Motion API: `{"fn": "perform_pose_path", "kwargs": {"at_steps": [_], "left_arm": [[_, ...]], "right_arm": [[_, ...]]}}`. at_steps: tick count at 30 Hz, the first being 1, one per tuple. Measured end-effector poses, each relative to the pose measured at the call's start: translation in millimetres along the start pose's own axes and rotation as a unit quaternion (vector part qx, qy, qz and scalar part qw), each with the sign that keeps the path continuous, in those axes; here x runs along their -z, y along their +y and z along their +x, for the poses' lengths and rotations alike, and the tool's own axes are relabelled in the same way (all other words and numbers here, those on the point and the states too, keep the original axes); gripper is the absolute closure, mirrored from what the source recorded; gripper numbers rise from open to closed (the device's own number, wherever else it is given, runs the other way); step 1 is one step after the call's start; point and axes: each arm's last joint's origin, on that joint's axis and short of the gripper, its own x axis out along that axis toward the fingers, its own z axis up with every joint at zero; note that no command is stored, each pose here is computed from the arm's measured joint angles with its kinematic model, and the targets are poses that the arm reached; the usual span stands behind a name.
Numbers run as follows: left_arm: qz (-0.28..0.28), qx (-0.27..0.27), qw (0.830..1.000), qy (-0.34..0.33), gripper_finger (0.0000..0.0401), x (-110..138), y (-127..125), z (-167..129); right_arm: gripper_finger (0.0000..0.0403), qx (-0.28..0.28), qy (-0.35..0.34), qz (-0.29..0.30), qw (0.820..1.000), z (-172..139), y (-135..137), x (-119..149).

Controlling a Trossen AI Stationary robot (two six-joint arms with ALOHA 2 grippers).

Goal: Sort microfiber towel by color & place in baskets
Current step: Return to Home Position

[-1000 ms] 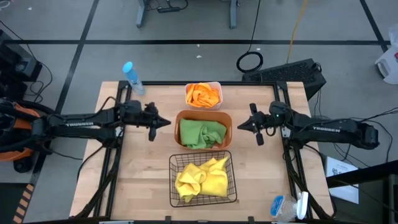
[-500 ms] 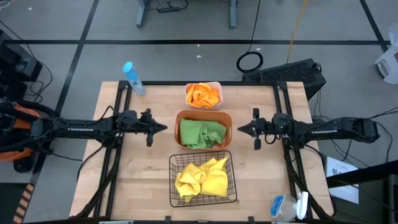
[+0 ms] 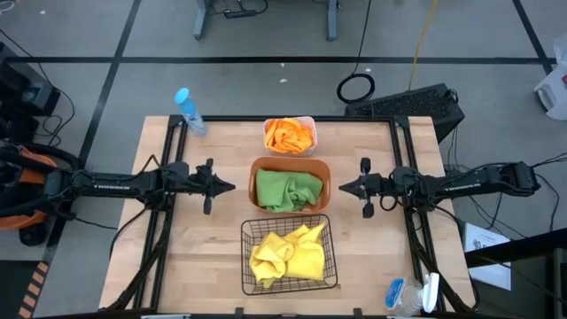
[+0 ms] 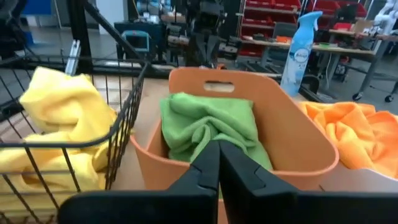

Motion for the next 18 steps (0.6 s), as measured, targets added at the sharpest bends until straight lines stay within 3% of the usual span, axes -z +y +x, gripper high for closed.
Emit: {"fn": "perform_pose_path", "kwargs": {"at_steps": [7, 18], "left_arm": [[0.001, 0.0, 1.0, -0.013, 0.0401, 16, 0, -7], [0.004, -0.007, 0.999, -0.034, 0.0401, 15, 0, -15]], "right_arm": [[0.0403, 0.001, -0.009, 0.02, 1.0, -1, 0, -2], [0.0403, 0.001, -0.027, 0.028, 0.999, -2, 0, -6]]}}
